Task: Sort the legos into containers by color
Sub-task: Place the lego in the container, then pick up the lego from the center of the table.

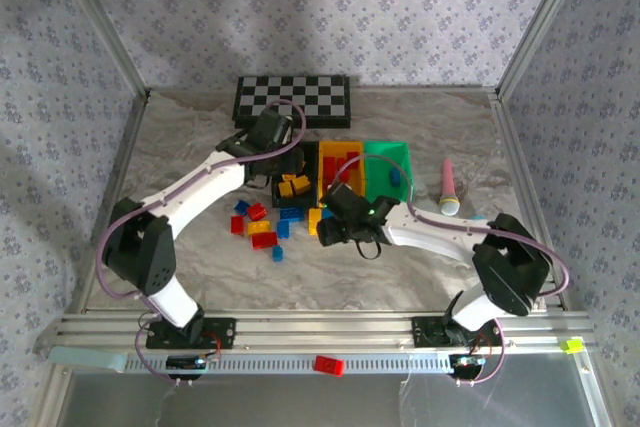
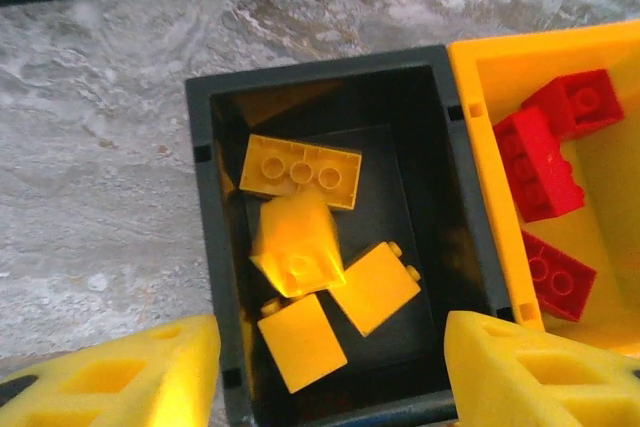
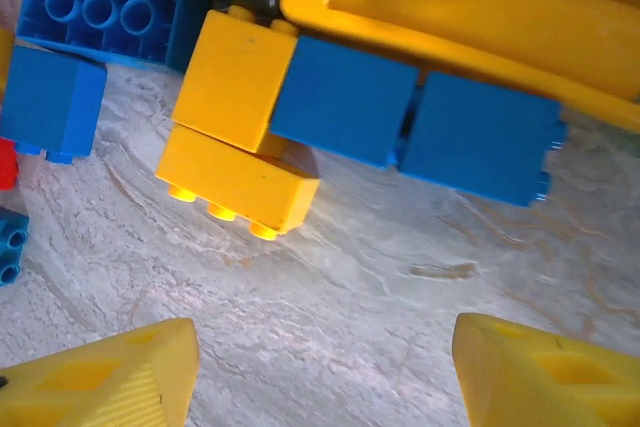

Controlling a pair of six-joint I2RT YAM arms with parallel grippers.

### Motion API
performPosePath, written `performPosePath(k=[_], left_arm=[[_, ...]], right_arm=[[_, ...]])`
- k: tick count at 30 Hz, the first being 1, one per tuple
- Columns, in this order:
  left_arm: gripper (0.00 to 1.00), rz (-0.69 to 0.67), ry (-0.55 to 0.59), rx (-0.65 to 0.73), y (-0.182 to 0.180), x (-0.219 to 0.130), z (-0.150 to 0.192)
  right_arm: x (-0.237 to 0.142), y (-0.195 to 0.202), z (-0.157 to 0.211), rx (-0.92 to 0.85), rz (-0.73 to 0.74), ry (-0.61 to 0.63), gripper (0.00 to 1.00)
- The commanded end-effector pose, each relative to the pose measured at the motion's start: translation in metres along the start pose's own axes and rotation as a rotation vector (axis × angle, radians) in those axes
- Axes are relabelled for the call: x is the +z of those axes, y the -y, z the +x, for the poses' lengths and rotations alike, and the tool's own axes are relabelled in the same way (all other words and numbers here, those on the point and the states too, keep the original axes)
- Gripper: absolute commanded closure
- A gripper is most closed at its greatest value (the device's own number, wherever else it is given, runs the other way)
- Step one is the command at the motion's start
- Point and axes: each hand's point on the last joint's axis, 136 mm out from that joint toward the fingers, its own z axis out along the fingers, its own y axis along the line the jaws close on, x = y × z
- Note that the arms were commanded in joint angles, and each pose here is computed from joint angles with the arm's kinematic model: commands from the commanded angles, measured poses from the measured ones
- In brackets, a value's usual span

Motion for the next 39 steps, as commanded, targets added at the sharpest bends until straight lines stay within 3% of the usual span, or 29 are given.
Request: performPosePath(k=[1,10,17,19,21,26,33,39], left_arm=[[0.38,0.049,-0.023,0.004,0.006,-0.009,0.008],[0.38,0.063,-0.003,-0.057,-0.009,-0.028,0.042],[0.38,0.065,-0.016,-0.077,-0.017,-0.033,0.069],[0.38,0.065,-0.013,-0.088,-0.02,-0.035,0.075],[0.38,0.076,-0.004,-0.1,-0.021,-0.036,0.081],[0.38,0.068,-0.022,-0.104,-0.026,-0.035,0.093],[0.38,0.066,-0.025,-0.103,-0.033,-0.041,0.114],[0.37,0.066,-0.03,-0.133,-0.041,-0.046,0.143]], right_arm=[[0.008,-0.018,-0.009,0.017,-0.025,0.004,0.3],[0.038,-0.044,-0.019,0.04,-0.041,-0.034,0.27],[0.058,-0.022,-0.01,0.064,0.11,-0.065,0.27],[0.061,-0.02,-0.009,0.074,0.124,-0.062,0.3],[0.065,-0.018,-0.007,0.081,0.144,-0.059,0.4],[0.056,-0.029,-0.023,0.074,0.141,-0.019,0.59],[0.002,-0.044,-0.034,0.02,0.11,0.038,0.59],[-0.021,-0.045,-0.092,0.063,0.027,0.142,0.55]])
